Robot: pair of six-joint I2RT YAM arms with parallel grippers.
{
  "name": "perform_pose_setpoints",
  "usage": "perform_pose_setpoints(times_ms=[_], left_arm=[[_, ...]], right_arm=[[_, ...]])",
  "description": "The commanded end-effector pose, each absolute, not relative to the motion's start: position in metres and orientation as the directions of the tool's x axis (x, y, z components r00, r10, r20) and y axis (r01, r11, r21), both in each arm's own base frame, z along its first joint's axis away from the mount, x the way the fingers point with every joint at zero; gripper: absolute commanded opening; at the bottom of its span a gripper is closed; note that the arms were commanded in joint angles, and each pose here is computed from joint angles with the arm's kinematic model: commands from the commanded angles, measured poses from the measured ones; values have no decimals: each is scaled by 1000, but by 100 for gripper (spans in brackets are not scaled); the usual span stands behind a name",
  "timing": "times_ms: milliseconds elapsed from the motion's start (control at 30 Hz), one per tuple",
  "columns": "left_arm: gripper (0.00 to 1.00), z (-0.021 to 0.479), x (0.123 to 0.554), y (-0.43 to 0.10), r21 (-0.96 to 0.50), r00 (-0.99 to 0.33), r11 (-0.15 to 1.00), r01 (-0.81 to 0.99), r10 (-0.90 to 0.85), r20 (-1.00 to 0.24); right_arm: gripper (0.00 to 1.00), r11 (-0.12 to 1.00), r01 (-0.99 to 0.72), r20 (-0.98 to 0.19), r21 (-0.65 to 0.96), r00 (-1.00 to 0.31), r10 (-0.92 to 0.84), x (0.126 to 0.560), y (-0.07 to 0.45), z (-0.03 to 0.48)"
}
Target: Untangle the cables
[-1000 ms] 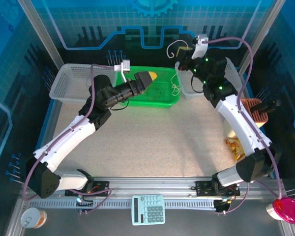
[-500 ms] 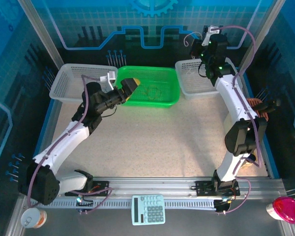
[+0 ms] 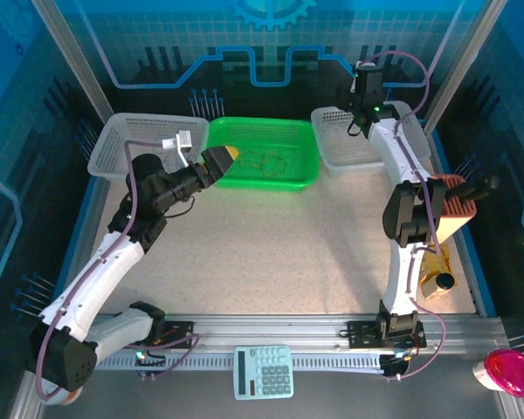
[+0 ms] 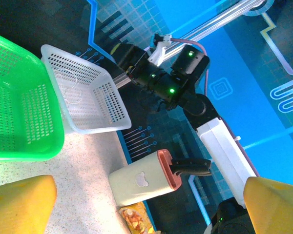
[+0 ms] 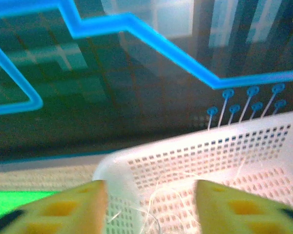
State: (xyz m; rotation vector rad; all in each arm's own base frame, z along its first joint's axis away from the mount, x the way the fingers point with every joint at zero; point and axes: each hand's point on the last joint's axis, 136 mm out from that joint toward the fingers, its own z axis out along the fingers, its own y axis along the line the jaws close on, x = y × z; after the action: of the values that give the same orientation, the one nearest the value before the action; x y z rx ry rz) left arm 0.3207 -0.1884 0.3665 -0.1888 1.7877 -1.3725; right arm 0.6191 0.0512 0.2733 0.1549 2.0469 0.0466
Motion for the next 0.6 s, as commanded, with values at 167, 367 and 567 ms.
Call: perform_pose_setpoints(times_ms=[167,367,567], left_arm=[[99,367,308,-180,-826,-606,428,368,-563,-562],[99,364,311,-167,-760,-557,544,356,-529,-640],[99,347,322,-127,-605,-418,757,246,-481,-771]], right_arm=[[68,988,120,-861,101,-486,147,594,45,276],[76,981,8,-901,196,-392,183,545,78,316],[100,954,-188,-936,234,-310,168,467,114,349]])
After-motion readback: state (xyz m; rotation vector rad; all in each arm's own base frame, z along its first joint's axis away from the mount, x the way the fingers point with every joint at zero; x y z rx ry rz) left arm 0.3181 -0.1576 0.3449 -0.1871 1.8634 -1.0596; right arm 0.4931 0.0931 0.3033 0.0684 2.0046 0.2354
